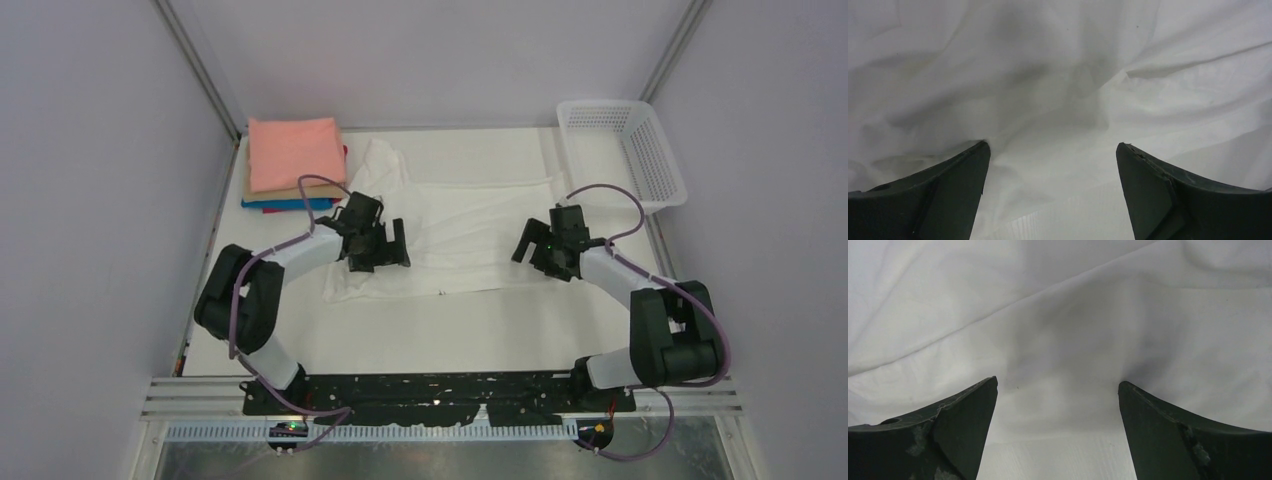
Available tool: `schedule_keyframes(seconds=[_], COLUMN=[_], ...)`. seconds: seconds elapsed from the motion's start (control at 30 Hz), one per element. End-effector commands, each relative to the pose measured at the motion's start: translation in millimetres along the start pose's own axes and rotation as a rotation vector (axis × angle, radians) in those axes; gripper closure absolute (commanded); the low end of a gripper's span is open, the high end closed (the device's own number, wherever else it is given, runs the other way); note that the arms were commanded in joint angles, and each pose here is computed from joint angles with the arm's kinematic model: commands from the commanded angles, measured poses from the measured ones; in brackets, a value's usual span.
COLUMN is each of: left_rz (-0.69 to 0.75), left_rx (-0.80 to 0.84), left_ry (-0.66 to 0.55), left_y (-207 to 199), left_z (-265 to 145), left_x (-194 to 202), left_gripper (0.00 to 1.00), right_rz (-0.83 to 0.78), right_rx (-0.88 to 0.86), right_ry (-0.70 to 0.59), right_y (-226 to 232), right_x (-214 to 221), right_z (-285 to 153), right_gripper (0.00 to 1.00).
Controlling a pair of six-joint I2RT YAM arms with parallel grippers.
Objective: Fold and stack the t-shirts
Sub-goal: Grab the side of the flattened tshirt furthest away from the robot with both arms
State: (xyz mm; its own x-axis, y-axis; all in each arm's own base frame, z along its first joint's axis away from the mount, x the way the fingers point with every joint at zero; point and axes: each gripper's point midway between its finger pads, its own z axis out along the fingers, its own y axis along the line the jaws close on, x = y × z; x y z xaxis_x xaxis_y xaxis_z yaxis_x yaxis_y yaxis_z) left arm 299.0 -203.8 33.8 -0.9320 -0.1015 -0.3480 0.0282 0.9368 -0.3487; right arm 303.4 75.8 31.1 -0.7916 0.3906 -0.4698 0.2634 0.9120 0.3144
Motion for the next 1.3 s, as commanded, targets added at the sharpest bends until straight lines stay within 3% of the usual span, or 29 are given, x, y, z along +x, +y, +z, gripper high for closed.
schedule_keyframes(seconds=[0.0,0.47,0.6,0.83,1.27], left_rz=[-0.073,-0.138,-0.156,-0.172,-0.227], left_rx=[0.038,0.018,0.006,-0.103,-0.126], left_ry=[0.017,0.092,0.115,0.123,0.204], left_y=[5,30,34,58,81], left_z=[3,-12,-17,-33,-56], left_x=[16,103,126,148,216], left_gripper=[0.01,0.0,0.0,0.0,0.01], right_rz=[0.026,0.095,0.094,0.108,0.117], right_rx=[0.087,0.083,0.04,0.097,0.077], right_ry=[0.086,0.246,0.198,0.283,0.313], right_y=[-25,-48,-42,-55,-56], right_x=[35,114,111,136,152], right_z=[-7,-53,-60,-73,-80], right_gripper=[0.03,0.04,0.05,0.05,0.05])
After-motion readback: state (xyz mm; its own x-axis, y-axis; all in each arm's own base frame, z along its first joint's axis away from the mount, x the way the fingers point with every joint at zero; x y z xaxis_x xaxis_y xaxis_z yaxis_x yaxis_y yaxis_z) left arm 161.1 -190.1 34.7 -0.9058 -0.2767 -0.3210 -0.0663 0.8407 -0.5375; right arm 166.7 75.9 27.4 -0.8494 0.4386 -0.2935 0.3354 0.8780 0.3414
